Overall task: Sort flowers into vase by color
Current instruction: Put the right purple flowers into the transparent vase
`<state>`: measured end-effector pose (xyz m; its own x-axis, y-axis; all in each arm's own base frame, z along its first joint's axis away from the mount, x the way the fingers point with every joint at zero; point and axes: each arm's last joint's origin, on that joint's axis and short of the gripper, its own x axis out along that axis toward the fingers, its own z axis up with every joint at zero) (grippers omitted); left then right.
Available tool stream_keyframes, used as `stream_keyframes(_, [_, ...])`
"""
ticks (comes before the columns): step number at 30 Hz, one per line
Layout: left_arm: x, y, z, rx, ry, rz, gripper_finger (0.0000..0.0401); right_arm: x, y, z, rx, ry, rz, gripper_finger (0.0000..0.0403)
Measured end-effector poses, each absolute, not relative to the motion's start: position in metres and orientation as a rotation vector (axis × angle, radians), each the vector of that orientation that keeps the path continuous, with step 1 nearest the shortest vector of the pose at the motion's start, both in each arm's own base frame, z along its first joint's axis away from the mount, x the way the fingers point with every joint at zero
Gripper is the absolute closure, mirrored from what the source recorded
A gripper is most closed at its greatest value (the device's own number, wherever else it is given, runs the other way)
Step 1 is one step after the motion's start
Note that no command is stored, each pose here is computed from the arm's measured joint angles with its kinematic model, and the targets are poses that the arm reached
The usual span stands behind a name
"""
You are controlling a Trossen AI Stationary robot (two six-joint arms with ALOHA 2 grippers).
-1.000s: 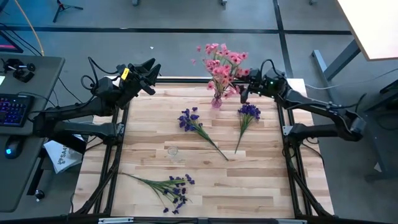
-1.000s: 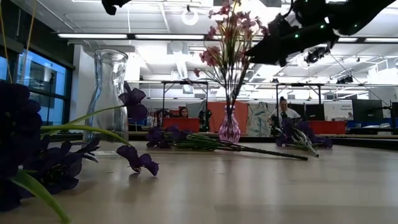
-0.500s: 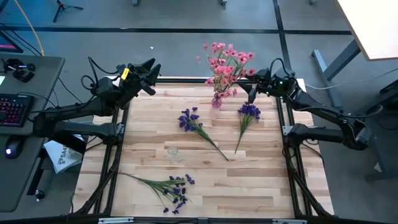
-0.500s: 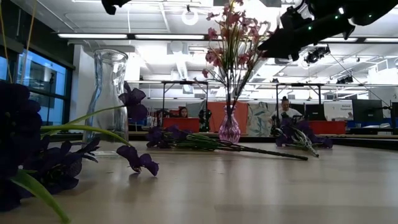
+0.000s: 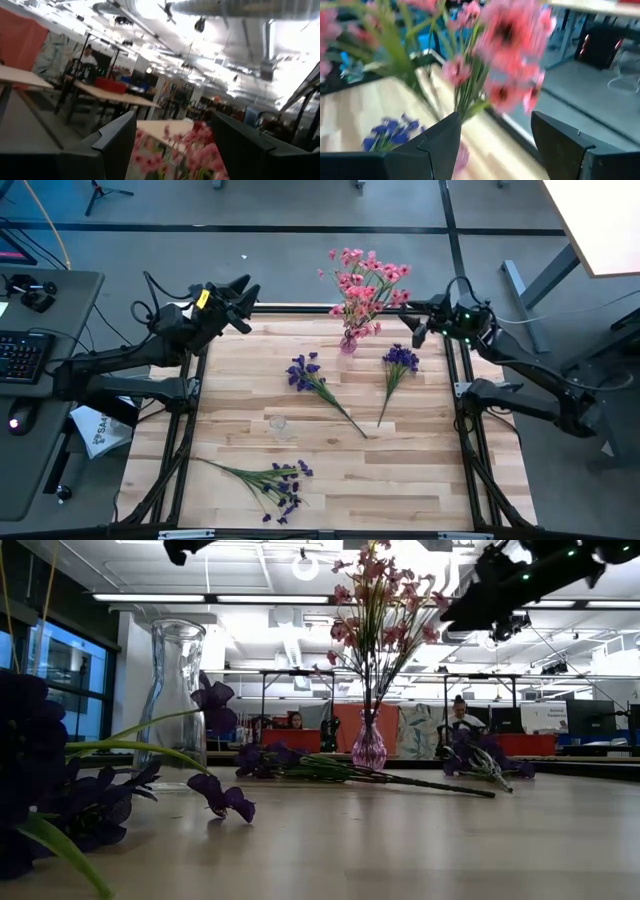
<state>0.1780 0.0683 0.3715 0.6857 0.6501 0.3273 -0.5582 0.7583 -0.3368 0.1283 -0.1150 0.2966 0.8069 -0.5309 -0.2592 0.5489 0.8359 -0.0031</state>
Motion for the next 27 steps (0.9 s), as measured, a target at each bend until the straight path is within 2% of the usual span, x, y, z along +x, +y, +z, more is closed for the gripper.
stream_keyframes(4, [0.179,0.072,0.363,-0.239,-0.362,0.708,0.0155,0.118,-0.100,0.287,0.207,0.356,-0.533,0.0166])
stream_keyframes(8, [0.180,0.075,0.354,-0.277,-0.283,0.731,0.0155,0.115,-0.084,0.274,0.429,0.475,-0.374,0.0166])
stream_keyframes(12, [0.179,0.077,0.351,-0.283,-0.250,0.749,0.0155,0.119,-0.067,0.263,0.577,0.616,-0.255,0.0166])
stream_keyframes(16, [0.179,0.079,0.350,-0.319,-0.263,0.754,0.0155,0.128,-0.052,0.253,0.694,0.747,-0.224,0.0166])
stream_keyframes(19, [0.178,0.080,0.350,-0.323,-0.266,0.761,0.0155,0.138,-0.042,0.245,0.822,0.822,-0.329,0.0167])
stream_keyframes(27, [0.174,0.091,0.344,-0.313,-0.208,0.817,0.0155,0.180,-0.027,0.210,1.044,0.883,-0.797,0.0167])
